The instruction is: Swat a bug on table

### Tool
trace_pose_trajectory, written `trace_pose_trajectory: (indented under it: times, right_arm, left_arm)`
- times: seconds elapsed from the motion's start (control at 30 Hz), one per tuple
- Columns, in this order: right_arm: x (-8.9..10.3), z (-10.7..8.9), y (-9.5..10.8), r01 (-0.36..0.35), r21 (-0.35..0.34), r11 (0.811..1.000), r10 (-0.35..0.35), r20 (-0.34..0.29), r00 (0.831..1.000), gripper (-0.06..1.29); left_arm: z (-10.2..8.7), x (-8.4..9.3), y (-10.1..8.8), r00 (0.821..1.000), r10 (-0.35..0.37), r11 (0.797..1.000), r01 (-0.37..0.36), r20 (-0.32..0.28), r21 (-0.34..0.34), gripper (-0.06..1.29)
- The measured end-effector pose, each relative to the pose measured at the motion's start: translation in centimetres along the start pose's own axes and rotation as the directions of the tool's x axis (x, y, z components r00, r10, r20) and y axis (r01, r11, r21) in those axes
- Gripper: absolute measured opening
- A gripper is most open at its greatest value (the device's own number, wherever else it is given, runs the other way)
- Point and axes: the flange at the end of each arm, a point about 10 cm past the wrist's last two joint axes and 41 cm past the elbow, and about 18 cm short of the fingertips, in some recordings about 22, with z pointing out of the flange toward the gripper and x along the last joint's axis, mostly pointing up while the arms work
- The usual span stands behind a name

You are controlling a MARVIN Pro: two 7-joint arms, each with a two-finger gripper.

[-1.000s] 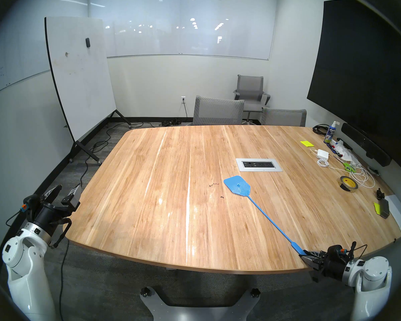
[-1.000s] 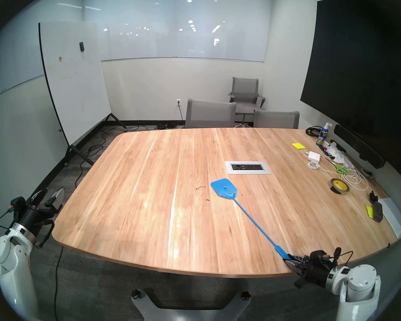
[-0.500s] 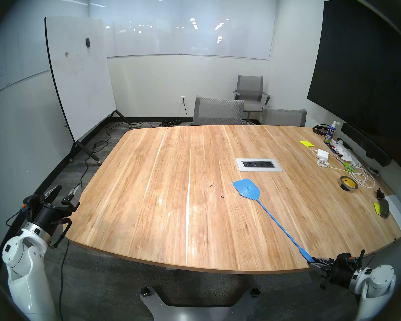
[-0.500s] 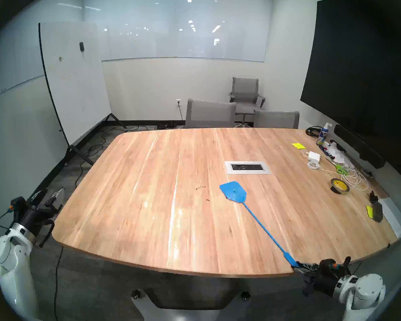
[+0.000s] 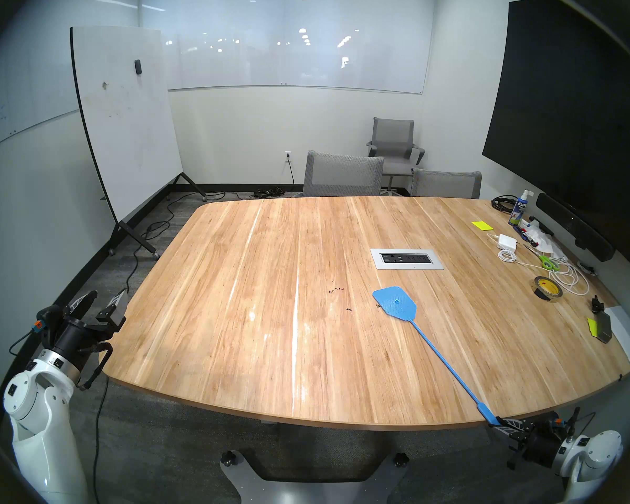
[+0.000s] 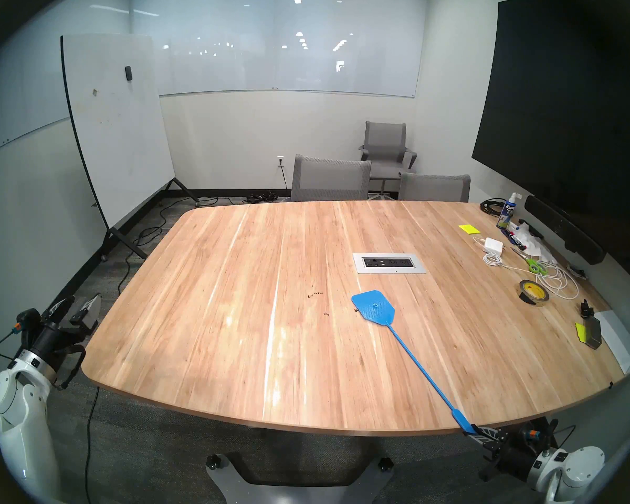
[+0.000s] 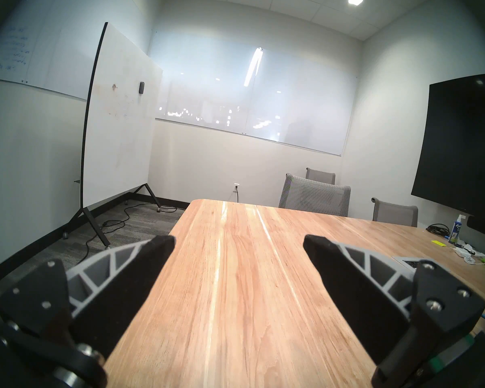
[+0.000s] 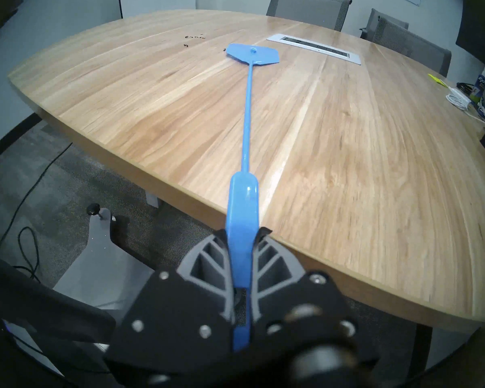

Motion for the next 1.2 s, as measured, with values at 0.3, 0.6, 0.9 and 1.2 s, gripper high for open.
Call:
trace_pose_trajectory:
  times: [0.3, 0.6, 0.9, 1.2]
  right_arm:
    - [-0.5, -0.7, -0.5, -0.007, -0.007, 1.0, 0.007, 0.004, 1.0, 0.07]
    - [-0.9, -1.2, -0.7, -0.013, -0.012, 1.0, 0.013, 0.008, 1.0, 0.07]
    - [-1.1, -1.6, -0.6, -0.016, -0.017, 1.0, 0.016, 0.011, 1.0, 0.07]
    - [-1.0, -1.7, -0.4, -0.014, -0.021, 1.0, 0.015, 0.01, 1.0, 0.04]
  left_arm:
    - [0.0, 0.0, 0.0, 1.0, 0.0, 1.0, 0.0, 0.0, 0.0, 1.25]
    - [0.0, 0.0, 0.0, 1.0, -0.001, 1.0, 0.001, 0.0, 0.0, 1.25]
    - [0.0, 0.0, 0.0, 1.0, -0.001, 1.0, 0.001, 0.0, 0.0, 1.25]
    - [0.0, 0.0, 0.0, 1.0, -0.001, 1.0, 0.001, 0.0, 0.0, 1.25]
